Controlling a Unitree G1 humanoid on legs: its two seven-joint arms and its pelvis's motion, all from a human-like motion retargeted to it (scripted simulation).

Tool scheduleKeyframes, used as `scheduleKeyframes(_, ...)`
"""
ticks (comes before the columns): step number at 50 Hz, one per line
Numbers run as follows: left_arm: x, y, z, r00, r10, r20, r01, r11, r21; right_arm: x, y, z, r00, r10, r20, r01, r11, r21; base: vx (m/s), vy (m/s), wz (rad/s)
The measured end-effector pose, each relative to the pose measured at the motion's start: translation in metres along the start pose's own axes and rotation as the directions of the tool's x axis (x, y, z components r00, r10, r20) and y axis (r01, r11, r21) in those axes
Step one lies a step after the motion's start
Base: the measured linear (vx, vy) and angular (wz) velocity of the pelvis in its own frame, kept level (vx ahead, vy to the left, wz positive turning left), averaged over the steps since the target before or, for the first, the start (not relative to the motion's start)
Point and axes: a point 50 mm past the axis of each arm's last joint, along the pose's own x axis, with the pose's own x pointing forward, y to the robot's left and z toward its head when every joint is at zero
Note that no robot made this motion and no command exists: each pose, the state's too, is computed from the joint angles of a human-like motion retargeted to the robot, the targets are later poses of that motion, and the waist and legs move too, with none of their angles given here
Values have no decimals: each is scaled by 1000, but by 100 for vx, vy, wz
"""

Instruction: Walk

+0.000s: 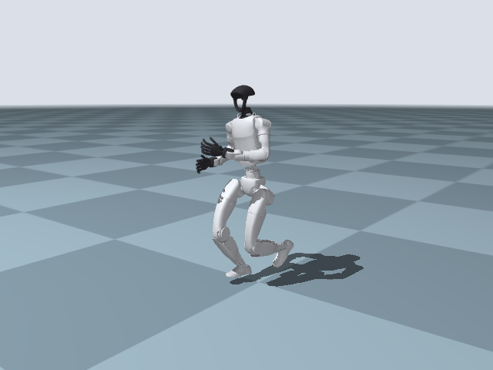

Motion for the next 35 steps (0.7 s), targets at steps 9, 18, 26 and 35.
scheduleKeyframes(9, -123, 42, -71, 861, 376, -341, -444, 884, -147, 68, 26, 103, 891, 4, 454, -15, 1000, 20, 0, 0, 0)
scheduleKeyframes(18, -151, 50, -62, 813, 474, -339, -517, 855, -44, 59, 44, 90, 903, 122, 413, -119, 992, -31, 1, 5, 43)
scheduleKeyframes(26, -29, 35, 7, 976, 217, 15, -217, 968, 124, 25, 46, 25, 967, 214, 136, -214, 977, -17, -5, 3, 33)
scheduleKeyframes(35, 6, 8, 24, 996, 3, 86, -10, 997, 82, -1, 16, 11, 989, 142, 26, -145, 982, 123, 2, -4, -73)
